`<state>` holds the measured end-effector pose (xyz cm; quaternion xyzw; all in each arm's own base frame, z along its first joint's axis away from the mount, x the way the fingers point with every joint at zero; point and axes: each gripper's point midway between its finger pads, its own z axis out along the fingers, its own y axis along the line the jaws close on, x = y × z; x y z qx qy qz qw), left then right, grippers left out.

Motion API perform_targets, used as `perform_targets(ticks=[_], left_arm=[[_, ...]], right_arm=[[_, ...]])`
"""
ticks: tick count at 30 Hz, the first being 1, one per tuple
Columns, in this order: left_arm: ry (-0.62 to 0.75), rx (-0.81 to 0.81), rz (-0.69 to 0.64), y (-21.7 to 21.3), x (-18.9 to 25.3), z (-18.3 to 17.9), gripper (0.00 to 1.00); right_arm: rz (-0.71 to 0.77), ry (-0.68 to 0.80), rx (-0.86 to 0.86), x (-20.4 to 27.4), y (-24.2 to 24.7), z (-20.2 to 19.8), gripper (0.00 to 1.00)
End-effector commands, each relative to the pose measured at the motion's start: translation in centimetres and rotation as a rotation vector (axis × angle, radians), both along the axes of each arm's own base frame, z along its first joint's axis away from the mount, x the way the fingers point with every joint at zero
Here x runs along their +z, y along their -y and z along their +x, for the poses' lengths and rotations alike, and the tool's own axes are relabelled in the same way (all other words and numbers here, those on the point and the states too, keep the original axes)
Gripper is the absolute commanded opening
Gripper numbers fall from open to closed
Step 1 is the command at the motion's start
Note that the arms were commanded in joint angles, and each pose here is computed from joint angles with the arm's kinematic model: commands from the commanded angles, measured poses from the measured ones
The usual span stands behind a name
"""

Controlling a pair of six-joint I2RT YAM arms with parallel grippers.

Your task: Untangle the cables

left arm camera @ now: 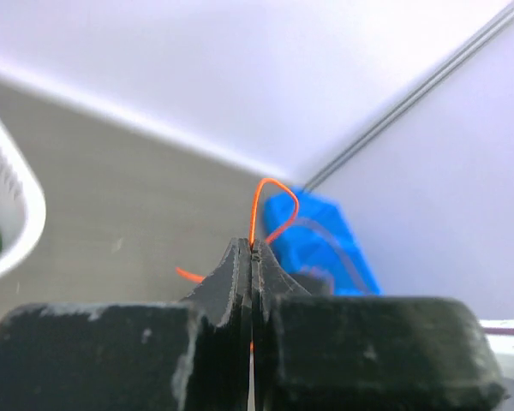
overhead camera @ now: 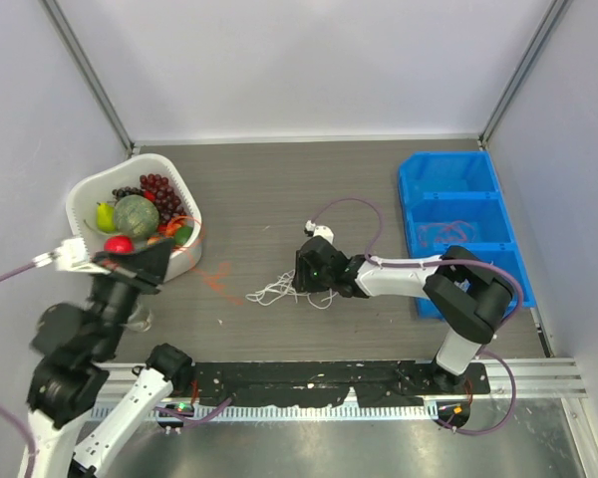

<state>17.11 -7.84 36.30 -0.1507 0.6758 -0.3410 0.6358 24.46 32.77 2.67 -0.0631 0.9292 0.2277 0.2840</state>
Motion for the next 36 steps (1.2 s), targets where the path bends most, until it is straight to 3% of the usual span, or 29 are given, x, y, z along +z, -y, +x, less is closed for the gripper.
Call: perform_targets(ticks=[1,7,11,17,24,27,31,36], left_arm=[[0.281,0.088,0.061,-3.6,8.4,-3.2,0.00],[0.398,0.066,0.028,-4.0,12.5,-5.3,0.00],[0.354,0.030,0.012,-2.7,11.6,-4.1,0.00],[0.231,0.058,-0.013,-2.1,9.1,-1.6,0.00],[0.078,0.090,0.004,-1.5,6.1,0.7,0.00],[0.025,0.085,0.004,-1.0,5.1,1.4,0.00],[-0.034,0.080,0.007,-0.5,4.0,2.0,0.00],[-0.105,0.062,0.004,0.3,2.7,2.5,0.00]], right_arm=[[-0.033,0.008,-0.044,-0.1,0.2,1.2,0.44],[-0.063,0.007,0.011,-0.3,-0.1,1.2,0.40],[-0.044,0.060,0.136,2.1,-0.8,0.5,0.41],[-0.011,0.280,0.215,10.8,-0.1,1.2,0.50],[-0.068,0.444,0.332,15.6,-0.8,-0.1,0.48],[0.046,0.516,0.417,18.0,-3.1,-1.9,0.50],[0.320,0.644,0.536,23.2,-7.3,-4.2,0.52],[0.397,0.731,0.647,25.5,-11.0,-5.7,0.53]])
